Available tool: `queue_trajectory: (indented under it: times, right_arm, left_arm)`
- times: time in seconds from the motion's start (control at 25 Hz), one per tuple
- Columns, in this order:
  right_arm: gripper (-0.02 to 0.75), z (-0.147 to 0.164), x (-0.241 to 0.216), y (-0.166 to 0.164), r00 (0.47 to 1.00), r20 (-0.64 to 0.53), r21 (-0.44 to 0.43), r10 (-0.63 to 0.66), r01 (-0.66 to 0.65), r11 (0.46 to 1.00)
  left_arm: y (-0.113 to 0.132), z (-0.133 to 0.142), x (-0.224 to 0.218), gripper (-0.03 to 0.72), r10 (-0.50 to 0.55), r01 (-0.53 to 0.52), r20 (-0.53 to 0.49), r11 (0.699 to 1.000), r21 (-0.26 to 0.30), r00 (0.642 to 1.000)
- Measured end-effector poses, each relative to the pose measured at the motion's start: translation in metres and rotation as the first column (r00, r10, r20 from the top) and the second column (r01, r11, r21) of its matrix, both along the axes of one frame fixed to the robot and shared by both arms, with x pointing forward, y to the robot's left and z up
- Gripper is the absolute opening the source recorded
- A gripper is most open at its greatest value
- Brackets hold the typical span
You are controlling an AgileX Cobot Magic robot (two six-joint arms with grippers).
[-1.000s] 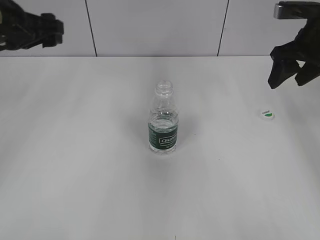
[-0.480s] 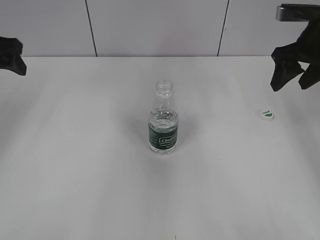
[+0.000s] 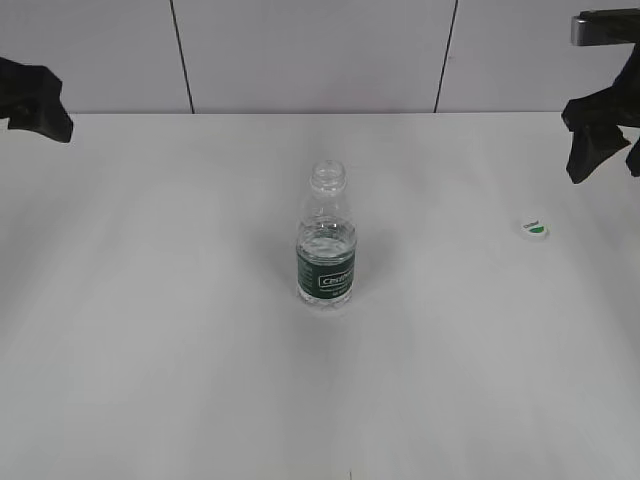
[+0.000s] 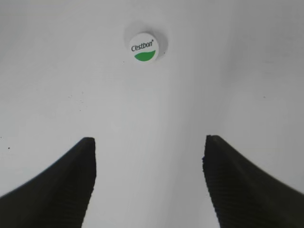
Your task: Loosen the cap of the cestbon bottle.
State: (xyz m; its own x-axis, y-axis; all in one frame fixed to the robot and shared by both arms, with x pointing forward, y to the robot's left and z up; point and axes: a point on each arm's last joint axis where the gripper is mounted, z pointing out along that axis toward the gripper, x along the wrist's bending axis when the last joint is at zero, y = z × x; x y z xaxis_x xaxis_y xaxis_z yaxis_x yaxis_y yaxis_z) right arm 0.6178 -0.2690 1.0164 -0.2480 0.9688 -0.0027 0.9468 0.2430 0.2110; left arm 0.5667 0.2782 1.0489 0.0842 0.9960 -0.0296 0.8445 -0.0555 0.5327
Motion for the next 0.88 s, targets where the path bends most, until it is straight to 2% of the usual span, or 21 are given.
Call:
queue_trajectory:
  times: [0.24,0.52,0.72,0.88]
  right_arm:
    - [0.535,0.000,-0.001,0.000,1.000,-0.007,0.000,-0.001,0.001,1.000]
    - [0.535,0.000,-0.002,0.000,1.000,-0.022,-0.001,0.000,0.000,1.000]
    - [0.535,0.000,-0.002,0.000,1.000,-0.025,0.003,-0.002,0.002,1.000]
    - [0.535,0.000,-0.002,0.002,1.000,-0.026,0.019,-0.006,0.007,1.000]
  left_arm:
    - [-0.019,0.029,-0.020,0.582,-0.100,0.096,0.063,0.994,0.057,0.993]
    - [-0.012,0.095,-0.078,0.582,-0.102,0.091,0.239,0.994,0.059,0.966]
    - [-0.004,0.136,-0.136,0.582,-0.095,0.083,0.377,0.995,0.048,0.921]
    - [0.005,0.152,-0.189,0.582,-0.090,0.074,0.466,0.996,0.053,0.880]
